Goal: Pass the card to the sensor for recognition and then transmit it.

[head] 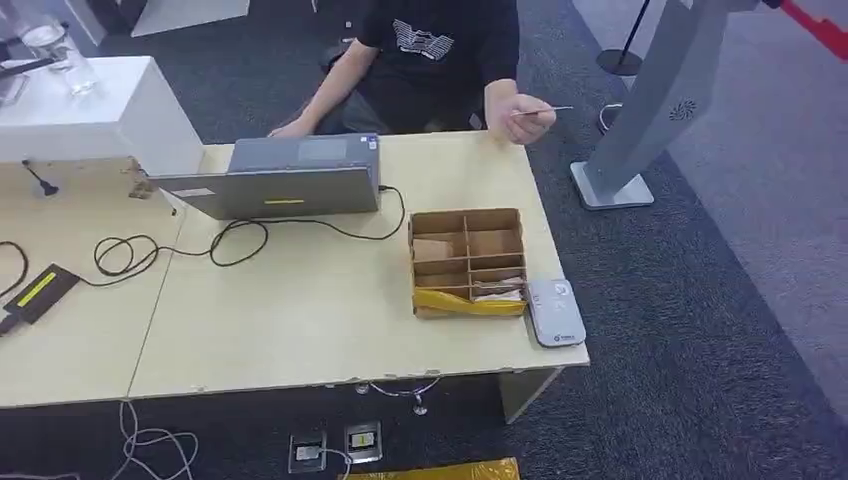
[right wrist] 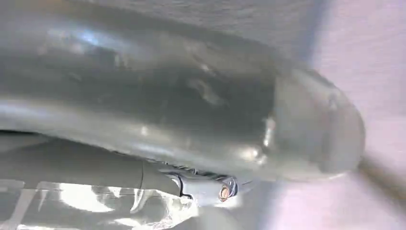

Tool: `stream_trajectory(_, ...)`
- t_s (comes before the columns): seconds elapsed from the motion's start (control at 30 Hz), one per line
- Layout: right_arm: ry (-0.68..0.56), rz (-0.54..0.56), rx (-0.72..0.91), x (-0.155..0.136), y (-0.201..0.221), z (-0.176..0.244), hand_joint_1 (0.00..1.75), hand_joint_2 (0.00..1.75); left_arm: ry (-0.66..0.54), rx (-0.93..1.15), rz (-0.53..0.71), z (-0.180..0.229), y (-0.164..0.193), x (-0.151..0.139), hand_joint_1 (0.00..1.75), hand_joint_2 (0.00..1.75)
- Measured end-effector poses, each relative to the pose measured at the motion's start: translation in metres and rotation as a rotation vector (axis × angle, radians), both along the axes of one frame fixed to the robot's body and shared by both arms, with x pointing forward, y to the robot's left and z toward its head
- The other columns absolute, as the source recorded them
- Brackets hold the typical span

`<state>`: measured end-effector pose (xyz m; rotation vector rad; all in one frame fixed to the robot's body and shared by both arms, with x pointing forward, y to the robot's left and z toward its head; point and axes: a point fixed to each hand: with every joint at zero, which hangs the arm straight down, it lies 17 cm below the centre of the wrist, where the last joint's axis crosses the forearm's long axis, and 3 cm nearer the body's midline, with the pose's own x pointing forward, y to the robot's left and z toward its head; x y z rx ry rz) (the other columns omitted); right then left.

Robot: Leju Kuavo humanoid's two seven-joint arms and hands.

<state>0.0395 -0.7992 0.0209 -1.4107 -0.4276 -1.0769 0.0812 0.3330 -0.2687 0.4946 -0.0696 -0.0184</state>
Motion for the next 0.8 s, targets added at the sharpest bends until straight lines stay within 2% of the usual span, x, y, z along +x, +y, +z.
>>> stream_trajectory(0.17,-0.005,0.188,-0.197,0.072,-0.021,0.083,0.00,0.00,-0.005,-0.006,-0.007,0.000,-0.001,0.004,0.00,0.00)
stream_trajectory(0.27,-0.013,0.243,-0.274,0.094,-0.024,0.115,0.00,0.00,-0.005,-0.006,-0.011,0.000,-0.001,0.004,0.00,0.00)
stream_trajectory(0.43,-0.011,0.333,-0.345,0.129,-0.014,0.141,0.00,0.00,-0.004,-0.008,-0.013,0.000,-0.002,0.004,0.00,0.00)
stream_trajectory(0.6,-0.045,0.419,-0.473,0.168,-0.008,0.193,0.00,0.00,-0.015,-0.016,-0.022,0.000,-0.003,0.006,0.00,0.00)
stream_trajectory(0.63,-0.049,0.440,-0.494,0.175,-0.004,0.199,0.00,1.75,-0.017,-0.018,-0.024,-0.001,-0.004,0.006,0.00,0.00)
stream_trajectory(0.8,-0.053,0.555,-0.631,0.216,0.018,0.235,0.00,1.75,-0.032,-0.025,-0.042,-0.001,-0.004,0.010,0.00,0.00)
